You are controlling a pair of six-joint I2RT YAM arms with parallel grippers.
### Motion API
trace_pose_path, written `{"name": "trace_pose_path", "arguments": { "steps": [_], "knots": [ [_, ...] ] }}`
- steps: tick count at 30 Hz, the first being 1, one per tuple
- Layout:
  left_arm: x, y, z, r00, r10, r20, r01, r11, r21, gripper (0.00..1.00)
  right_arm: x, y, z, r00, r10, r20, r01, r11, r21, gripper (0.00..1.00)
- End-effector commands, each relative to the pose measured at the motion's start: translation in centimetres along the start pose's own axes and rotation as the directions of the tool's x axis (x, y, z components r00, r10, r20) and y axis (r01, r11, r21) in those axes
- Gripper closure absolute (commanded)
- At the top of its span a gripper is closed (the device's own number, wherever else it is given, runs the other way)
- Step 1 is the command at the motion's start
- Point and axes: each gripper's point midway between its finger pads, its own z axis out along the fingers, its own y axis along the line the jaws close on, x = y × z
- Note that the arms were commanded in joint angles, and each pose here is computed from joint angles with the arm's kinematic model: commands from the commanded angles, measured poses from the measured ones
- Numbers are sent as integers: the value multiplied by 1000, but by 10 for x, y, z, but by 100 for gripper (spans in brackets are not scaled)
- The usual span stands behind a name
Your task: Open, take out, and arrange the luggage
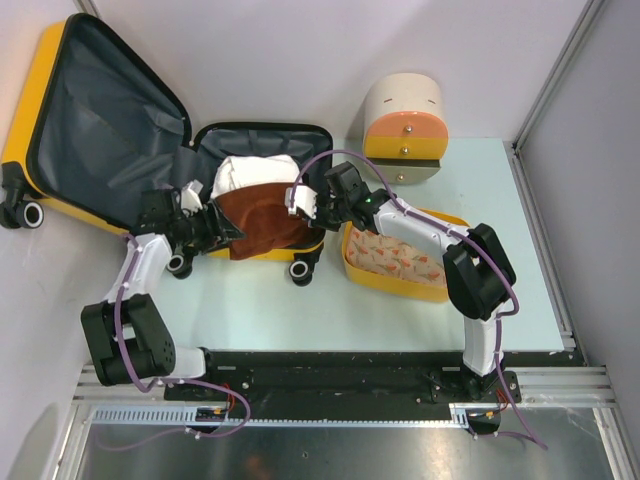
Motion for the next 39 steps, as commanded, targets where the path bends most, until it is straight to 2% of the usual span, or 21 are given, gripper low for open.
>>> {"name": "trace_pose_path", "arguments": {
  "steps": [1, 3, 4, 7, 9, 12, 13, 14, 16, 17, 20, 21, 24, 25, 27, 28, 32, 39],
  "knots": [
    [-11, -18, 4, 999, 31, 33, -34, 997, 73, 44, -14, -6, -3, 1000, 0, 30, 0, 1000, 4, 99],
    [-14, -20, 3, 999, 35, 42, -38, 996, 77, 53, -15, -6, -2, 999, 1, 32, -1, 1000, 4, 99],
    [-16, -22, 1, 998, 38, 49, -42, 996, 81, 67, -16, -5, -2, 999, 6, 32, -7, 1000, 2, 98],
    [-21, -21, -7, 997, 25, 79, -30, 997, 66, 91, -20, -6, -3, 999, 9, 43, -10, 1000, 9, 97],
    [-27, -21, -19, 993, 20, 115, -26, 998, 50, 100, -24, -7, -5, 999, 10, 53, -11, 1000, 12, 96],
    [-43, -16, -43, 983, 37, 177, -35, 999, -15, 100, -35, -8, -10, 996, 37, 82, -38, 999, 9, 79],
    [-47, -12, -49, 980, 42, 195, -34, 998, -44, 100, -38, -9, -12, 995, 50, 90, -51, 999, 8, 61],
    [-54, -7, -58, 974, 47, 221, -31, 997, -75, 100, -46, -11, -15, 990, 86, 109, -87, 996, 4, 51],
    [-68, -4, -76, 961, 95, 259, -59, 988, -142, 100, -54, -17, -21, 983, 129, 132, -132, 991, 10, 35],
    [-71, 6, -83, 958, 117, 261, -66, 978, -196, 100, -62, -23, -25, 974, 159, 159, -162, 987, 8, 32],
    [-81, 22, -96, 948, 172, 267, -84, 946, -312, 100, -67, -35, -33, 926, 323, 196, -328, 945, -9, 29],
    [-83, 28, -98, 948, 173, 266, -77, 939, -335, 100, -71, -47, -41, 882, 419, 217, -427, 904, -13, 28],
    [-82, 46, -97, 955, 158, 250, -57, 927, -370, 100, -66, -57, -39, 787, 575, 222, -573, 815, -78, 25],
    [-81, 49, -92, 961, 141, 237, -47, 931, -363, 100, -55, -61, -34, 719, 664, 204, -661, 745, -94, 25],
    [-77, 53, -86, 968, 125, 218, -42, 936, -351, 100, -49, -62, -28, 656, 731, 188, -722, 680, -128, 25],
    [-77, 59, -83, 972, 114, 208, -32, 932, -361, 100, -51, -64, -27, 594, 784, 180, -775, 617, -134, 24],
    [-82, 76, -84, 974, 106, 199, -14, 910, -415, 100, -40, -52, -7, 477, 870, 128, -853, 493, -174, 23],
    [-85, 83, -77, 979, 84, 185, -1, 912, -409, 100, -37, -36, 21, 439, 893, 100, -866, 450, -219, 30]
  ]
}}
